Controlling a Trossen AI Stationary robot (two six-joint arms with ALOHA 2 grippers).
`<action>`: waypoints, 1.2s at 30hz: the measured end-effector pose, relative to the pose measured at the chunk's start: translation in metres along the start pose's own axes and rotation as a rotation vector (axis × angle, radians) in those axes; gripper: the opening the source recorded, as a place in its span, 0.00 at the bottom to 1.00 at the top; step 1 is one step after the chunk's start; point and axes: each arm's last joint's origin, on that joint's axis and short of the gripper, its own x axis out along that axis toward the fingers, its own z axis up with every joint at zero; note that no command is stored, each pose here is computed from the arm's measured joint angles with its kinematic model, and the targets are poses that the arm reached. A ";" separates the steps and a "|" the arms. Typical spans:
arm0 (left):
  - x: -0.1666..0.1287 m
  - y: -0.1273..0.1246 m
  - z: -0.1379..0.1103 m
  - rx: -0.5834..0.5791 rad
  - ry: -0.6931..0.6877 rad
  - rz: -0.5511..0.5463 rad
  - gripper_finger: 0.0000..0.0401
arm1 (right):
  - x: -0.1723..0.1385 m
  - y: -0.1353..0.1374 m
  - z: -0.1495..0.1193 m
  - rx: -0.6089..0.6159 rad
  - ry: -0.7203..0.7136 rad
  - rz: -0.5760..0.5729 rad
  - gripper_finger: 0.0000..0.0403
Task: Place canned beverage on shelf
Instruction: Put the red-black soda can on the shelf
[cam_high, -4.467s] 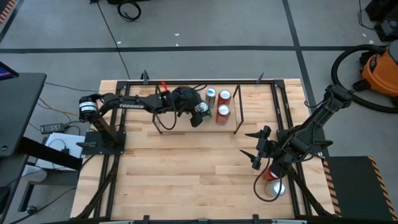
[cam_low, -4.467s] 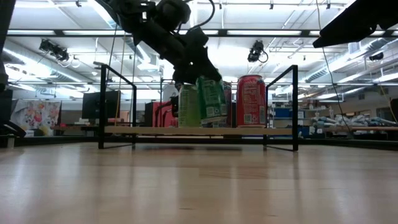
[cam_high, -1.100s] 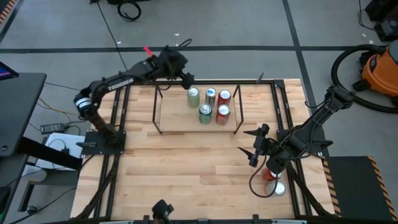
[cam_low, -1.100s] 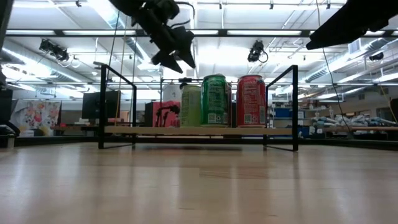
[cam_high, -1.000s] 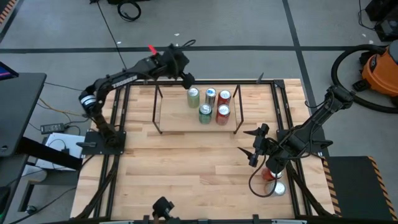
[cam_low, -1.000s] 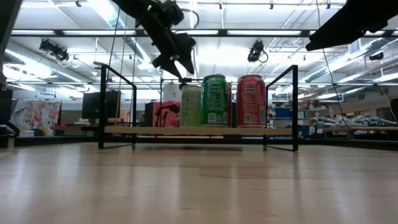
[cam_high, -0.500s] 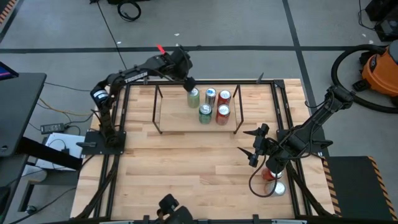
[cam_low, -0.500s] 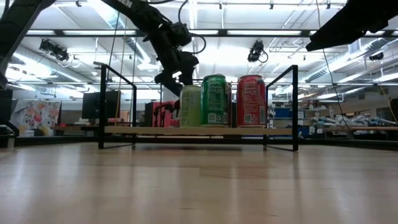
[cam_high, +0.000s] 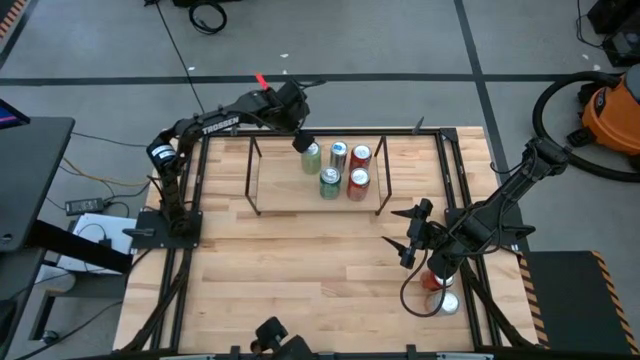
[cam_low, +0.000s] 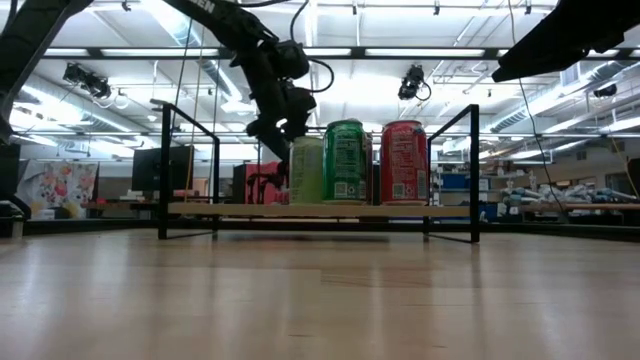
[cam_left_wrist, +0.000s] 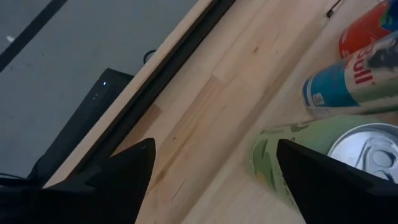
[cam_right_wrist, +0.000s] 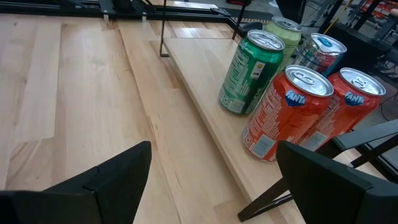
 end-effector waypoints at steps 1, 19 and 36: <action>0.000 -0.001 0.000 0.004 0.000 0.000 0.87 | 0.000 0.000 0.000 0.000 0.000 0.000 0.88; -0.002 -0.006 -0.004 0.048 0.029 0.099 0.87 | 0.000 0.000 0.000 0.004 0.004 0.006 0.88; -0.086 -0.092 0.007 0.413 -0.380 -0.017 0.87 | -0.001 0.000 -0.001 -0.003 0.007 0.009 0.88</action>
